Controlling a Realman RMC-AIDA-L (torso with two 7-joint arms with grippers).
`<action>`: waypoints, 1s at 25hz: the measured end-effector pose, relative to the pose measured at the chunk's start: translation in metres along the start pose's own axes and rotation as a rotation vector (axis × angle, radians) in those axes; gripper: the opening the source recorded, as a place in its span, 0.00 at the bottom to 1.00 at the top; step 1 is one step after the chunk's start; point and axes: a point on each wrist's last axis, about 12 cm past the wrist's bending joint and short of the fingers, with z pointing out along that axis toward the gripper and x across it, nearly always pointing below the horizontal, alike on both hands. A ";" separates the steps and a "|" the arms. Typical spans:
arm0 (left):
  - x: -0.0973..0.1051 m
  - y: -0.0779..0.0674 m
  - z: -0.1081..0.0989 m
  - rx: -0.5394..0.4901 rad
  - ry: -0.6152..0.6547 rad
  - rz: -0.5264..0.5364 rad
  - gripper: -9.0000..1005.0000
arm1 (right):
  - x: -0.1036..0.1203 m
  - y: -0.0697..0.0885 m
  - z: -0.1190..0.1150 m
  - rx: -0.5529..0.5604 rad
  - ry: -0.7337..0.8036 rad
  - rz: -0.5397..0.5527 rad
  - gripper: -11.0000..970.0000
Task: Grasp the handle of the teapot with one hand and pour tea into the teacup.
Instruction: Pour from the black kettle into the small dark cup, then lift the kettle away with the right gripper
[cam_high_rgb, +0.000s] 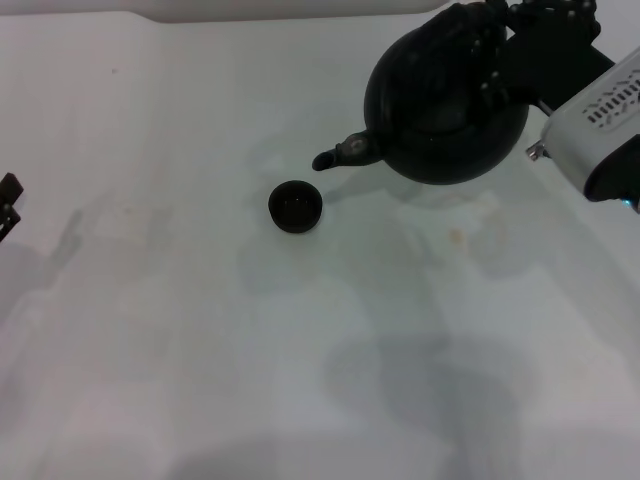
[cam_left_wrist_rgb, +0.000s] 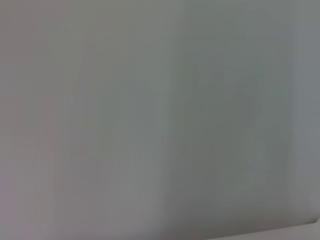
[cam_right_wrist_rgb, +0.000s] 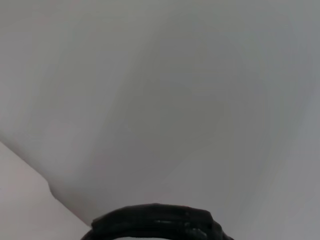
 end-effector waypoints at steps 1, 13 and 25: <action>0.000 0.000 0.000 0.001 0.000 0.000 0.75 | 0.000 0.001 0.000 0.004 0.001 -0.003 0.13; 0.000 -0.002 0.001 0.013 -0.006 -0.001 0.75 | 0.004 0.009 0.008 0.017 0.013 -0.025 0.13; -0.005 -0.006 0.005 0.053 -0.043 0.003 0.75 | 0.005 0.016 0.013 0.028 0.020 -0.043 0.12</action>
